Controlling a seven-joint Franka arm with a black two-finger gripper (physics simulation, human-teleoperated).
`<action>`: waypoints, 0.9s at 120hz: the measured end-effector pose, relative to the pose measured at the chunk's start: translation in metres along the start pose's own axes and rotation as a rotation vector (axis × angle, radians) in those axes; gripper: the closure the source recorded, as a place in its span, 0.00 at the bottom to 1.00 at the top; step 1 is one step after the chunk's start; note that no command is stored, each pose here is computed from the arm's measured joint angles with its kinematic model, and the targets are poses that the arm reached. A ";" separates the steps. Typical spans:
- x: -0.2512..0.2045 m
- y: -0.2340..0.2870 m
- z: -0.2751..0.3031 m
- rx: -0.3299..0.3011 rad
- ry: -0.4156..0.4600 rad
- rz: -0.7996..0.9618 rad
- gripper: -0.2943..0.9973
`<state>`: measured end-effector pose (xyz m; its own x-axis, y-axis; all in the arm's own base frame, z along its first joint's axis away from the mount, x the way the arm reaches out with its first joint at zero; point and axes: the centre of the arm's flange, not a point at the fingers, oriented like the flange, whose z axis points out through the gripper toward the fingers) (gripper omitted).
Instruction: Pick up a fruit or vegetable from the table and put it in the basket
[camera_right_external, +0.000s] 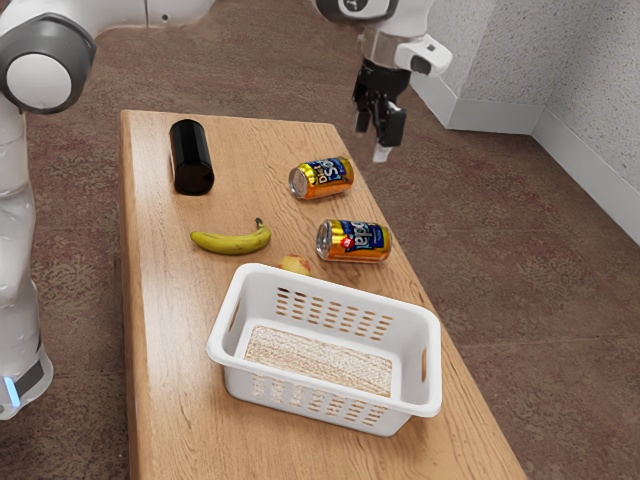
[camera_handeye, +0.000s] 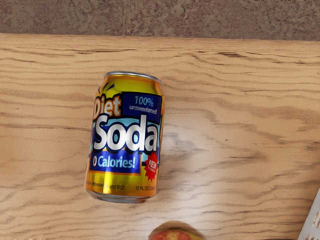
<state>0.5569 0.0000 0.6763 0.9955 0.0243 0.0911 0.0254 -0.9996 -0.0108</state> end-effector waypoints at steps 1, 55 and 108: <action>0.000 0.000 0.000 0.000 0.000 -0.001 0.23; 0.001 0.017 -0.022 0.010 0.036 -0.018 0.23; 0.010 -0.033 -0.007 0.024 0.012 -0.133 0.23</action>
<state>0.5652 0.0329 0.6849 0.9821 0.1562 0.1054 0.1593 -0.9870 -0.0213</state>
